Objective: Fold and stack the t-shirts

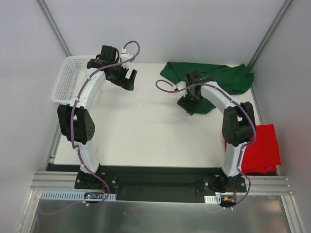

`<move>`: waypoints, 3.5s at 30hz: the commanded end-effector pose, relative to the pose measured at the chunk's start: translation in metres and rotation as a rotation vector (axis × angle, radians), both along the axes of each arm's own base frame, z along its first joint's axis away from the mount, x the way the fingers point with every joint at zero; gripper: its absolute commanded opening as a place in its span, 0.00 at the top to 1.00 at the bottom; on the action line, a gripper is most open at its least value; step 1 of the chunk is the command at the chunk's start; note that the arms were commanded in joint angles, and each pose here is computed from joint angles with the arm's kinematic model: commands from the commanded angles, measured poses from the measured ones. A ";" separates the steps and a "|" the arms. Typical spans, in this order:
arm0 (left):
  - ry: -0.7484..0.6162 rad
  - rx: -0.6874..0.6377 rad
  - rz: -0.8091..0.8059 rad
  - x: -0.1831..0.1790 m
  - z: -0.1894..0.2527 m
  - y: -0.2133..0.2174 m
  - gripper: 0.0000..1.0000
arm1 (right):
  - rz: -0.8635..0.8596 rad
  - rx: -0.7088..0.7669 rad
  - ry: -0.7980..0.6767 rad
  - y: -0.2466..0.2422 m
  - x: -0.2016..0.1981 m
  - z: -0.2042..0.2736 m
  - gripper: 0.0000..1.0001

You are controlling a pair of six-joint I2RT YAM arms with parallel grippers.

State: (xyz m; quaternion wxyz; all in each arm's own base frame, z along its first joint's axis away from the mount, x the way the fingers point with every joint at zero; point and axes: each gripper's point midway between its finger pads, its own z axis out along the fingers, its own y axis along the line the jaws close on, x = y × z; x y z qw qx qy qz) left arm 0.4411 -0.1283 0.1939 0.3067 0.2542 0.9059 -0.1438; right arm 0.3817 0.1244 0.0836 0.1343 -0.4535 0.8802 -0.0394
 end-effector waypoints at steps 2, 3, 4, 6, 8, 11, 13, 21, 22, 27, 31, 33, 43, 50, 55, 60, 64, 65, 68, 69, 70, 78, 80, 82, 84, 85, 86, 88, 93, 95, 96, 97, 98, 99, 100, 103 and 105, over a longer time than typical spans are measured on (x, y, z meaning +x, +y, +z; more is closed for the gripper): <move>0.020 -0.008 -0.024 -0.010 0.008 -0.016 0.01 | 0.014 0.100 0.008 0.027 -0.002 -0.015 0.12; 0.032 -0.009 -0.026 -0.013 0.005 -0.017 0.01 | 0.026 0.099 0.015 0.031 -0.002 -0.021 0.13; 0.033 -0.011 -0.033 -0.015 0.005 -0.017 0.01 | 0.028 0.097 0.016 0.033 0.000 -0.025 0.13; 0.041 -0.013 -0.035 -0.020 0.003 -0.017 0.01 | 0.033 0.070 0.021 0.036 0.008 -0.037 0.14; 0.049 -0.009 -0.038 -0.024 0.001 -0.017 0.01 | 0.023 0.036 0.007 0.035 0.020 -0.039 0.14; 0.041 -0.003 -0.044 -0.029 0.003 -0.014 0.01 | 0.010 -0.037 0.019 0.030 0.030 -0.055 0.14; 0.029 0.000 -0.049 -0.032 0.008 -0.013 0.01 | -0.001 -0.082 -0.010 0.026 0.042 -0.058 0.14; 0.043 -0.025 -0.062 -0.045 0.007 -0.016 0.01 | -0.061 -0.270 -0.166 0.000 0.079 -0.054 0.20; 0.043 -0.028 -0.061 -0.045 0.007 -0.016 0.01 | -0.061 -0.281 -0.168 -0.002 0.079 -0.054 0.28; 0.045 -0.021 -0.063 -0.047 0.004 -0.015 0.01 | -0.027 -0.217 -0.113 0.006 0.063 -0.053 0.92; 0.038 -0.010 -0.065 -0.044 0.003 -0.014 0.01 | 0.091 -0.101 0.002 0.032 0.019 -0.049 0.99; 0.038 -0.003 -0.061 -0.043 0.002 -0.012 0.01 | 0.176 -0.074 0.064 0.046 -0.012 -0.049 0.99; 0.025 0.007 -0.059 -0.034 0.003 -0.013 0.01 | 0.434 0.208 0.267 0.098 -0.150 0.054 0.99; 0.022 0.003 -0.065 -0.034 0.005 -0.017 0.01 | 0.396 0.093 0.094 0.075 -0.138 0.102 0.99; 0.019 0.010 -0.071 -0.037 0.005 -0.017 0.01 | 0.329 -0.047 -0.077 0.036 -0.115 0.133 0.94; 0.027 0.009 -0.075 -0.039 0.003 -0.018 0.01 | 0.278 -0.260 -0.034 -0.013 -0.100 0.111 0.59; 0.022 0.015 -0.073 -0.028 0.002 -0.023 0.01 | 0.102 -0.240 -0.099 -0.042 -0.061 0.121 0.58; 0.027 0.022 -0.077 -0.025 -0.002 -0.026 0.01 | 0.074 -0.244 -0.114 -0.047 -0.055 0.125 0.57; 0.012 0.037 -0.084 -0.008 -0.002 -0.037 0.00 | -0.014 -0.281 -0.204 -0.062 -0.024 0.137 0.56; -0.024 0.025 -0.096 0.001 0.010 -0.046 0.01 | -0.039 -0.246 -0.222 -0.058 -0.017 0.137 0.56; -0.026 0.022 -0.104 0.006 0.010 -0.052 0.01 | -0.052 -0.234 -0.217 -0.057 -0.011 0.132 0.57; -0.088 0.136 -0.269 0.067 -0.034 -0.113 0.01 | -0.165 -0.033 -0.071 -0.038 -0.010 0.082 0.59; -0.095 0.215 -0.375 0.065 -0.062 -0.131 0.01 | -0.186 -0.010 -0.013 -0.039 -0.021 0.070 0.60; -0.080 0.266 -0.444 0.059 -0.088 -0.142 0.01 | -0.191 0.025 0.011 -0.037 -0.031 0.067 0.60; -0.090 0.324 -0.516 0.052 -0.106 -0.155 0.01 | -0.194 0.032 0.030 -0.041 -0.044 0.061 0.61; -0.092 0.343 -0.527 0.051 -0.112 -0.157 0.01 | -0.193 0.036 0.036 -0.041 -0.048 0.059 0.61; -0.106 0.373 -0.549 0.051 -0.116 -0.160 0.01 | -0.194 0.041 0.036 -0.042 -0.051 0.059 0.61; -0.133 0.397 -0.552 0.057 -0.124 -0.162 0.01 | -0.195 0.054 0.045 -0.042 -0.059 0.058 0.61; -0.154 0.475 -0.557 0.070 -0.145 -0.156 0.01 | -0.191 0.130 0.072 -0.031 -0.073 0.063 0.61; -0.143 0.490 -0.568 0.070 -0.156 -0.154 0.01 | -0.192 0.141 0.080 -0.030 -0.076 0.065 0.61; -0.129 0.497 -0.572 0.068 -0.162 -0.152 0.01 | -0.191 0.152 0.085 -0.028 -0.078 0.066 0.61; -0.123 0.499 -0.575 0.067 -0.165 -0.151 0.01 | -0.191 0.156 0.091 -0.028 -0.080 0.066 0.61; -0.111 0.500 -0.577 0.066 -0.169 -0.149 0.01 | -0.190 0.160 0.094 -0.027 -0.082 0.067 0.61; -0.088 0.501 -0.583 0.061 -0.177 -0.146 0.01 | -0.189 0.168 0.098 -0.026 -0.083 0.067 0.60; -0.075 0.499 -0.579 0.059 -0.180 -0.143 0.01 | -0.187 0.174 0.100 -0.025 -0.085 0.067 0.60; -0.038 0.488 -0.563 0.053 -0.187 -0.136 0.01 | -0.184 0.188 0.112 -0.023 -0.089 0.067 0.60; 0.006 0.484 -0.563 0.044 -0.198 -0.127 0.01 | -0.181 0.195 0.126 -0.022 -0.092 0.065 0.60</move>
